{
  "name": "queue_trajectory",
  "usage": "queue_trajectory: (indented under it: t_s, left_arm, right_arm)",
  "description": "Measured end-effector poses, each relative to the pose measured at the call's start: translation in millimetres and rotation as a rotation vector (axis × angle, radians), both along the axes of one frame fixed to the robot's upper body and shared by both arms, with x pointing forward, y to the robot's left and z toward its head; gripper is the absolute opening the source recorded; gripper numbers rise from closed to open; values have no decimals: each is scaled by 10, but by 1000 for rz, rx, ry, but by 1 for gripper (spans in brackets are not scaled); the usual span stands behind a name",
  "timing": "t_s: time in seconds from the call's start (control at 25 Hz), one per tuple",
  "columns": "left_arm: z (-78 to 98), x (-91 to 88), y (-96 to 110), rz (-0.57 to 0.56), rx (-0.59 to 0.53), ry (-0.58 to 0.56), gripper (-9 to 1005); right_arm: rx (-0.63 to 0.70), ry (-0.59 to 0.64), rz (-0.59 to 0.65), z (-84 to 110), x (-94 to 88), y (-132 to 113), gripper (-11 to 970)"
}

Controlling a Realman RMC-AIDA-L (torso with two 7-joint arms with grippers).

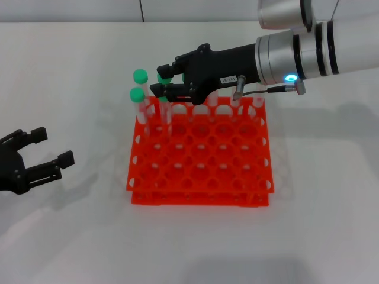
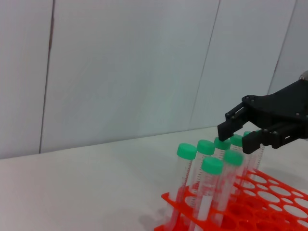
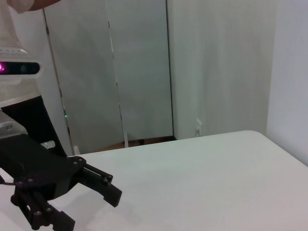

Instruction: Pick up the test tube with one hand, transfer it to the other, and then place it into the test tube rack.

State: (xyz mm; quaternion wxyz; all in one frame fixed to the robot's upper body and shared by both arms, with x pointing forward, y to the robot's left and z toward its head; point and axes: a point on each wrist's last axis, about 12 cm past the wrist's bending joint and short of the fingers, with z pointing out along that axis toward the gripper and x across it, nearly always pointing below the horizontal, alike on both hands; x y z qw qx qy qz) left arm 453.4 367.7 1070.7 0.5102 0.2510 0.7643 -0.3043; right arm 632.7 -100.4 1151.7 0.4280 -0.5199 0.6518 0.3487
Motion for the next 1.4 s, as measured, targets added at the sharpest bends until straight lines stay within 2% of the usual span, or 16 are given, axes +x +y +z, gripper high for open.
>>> queue_trajectory:
  t_s: [0.16, 0.28, 0.48, 0.6, 0.68, 0.72, 0.8, 0.92, 1.12, 1.24, 1.4]
  left_arm:
    - [0, -1, 1, 0, 1, 0, 889]
    - [1, 2, 1, 0, 1, -2, 888]
    - [7, 6, -2, -2, -1, -5, 888]
    - [18, 9, -6, -4, -7, -12, 888]
    - [27, 22, -13, -8, -8, -16, 888]
    - [32, 32, -17, -10, -8, -18, 888]
    - [43, 59, -33, -16, -10, -23, 889]
    - [50, 90, -57, -22, -20, -22, 889]
    - [65, 97, -73, -34, -30, -26, 889]
    - [72, 93, -82, -42, -36, -28, 889]
    - [91, 101, -142, -97, -49, -25, 888]
  right_arm:
    - [0, -2, 1, 3, 0, 3, 263]
    - [2, -2, 2, 7, 0, 5, 469]
    - [27, -15, 14, 37, -43, -60, 668]
    - [59, -48, 5, 61, -121, -219, 683]
    - [83, -77, -41, 31, -215, -449, 693]
    - [83, -77, -41, 31, -215, -449, 698]
    - [98, -86, -83, -27, -295, -662, 708]
    - [134, -80, -138, -179, -466, -1013, 723]
    - [168, -37, -217, -406, -694, -1385, 749]
    - [192, -14, -264, -529, -814, -1577, 764]
    - [225, 20, -281, -657, -928, -1695, 800]
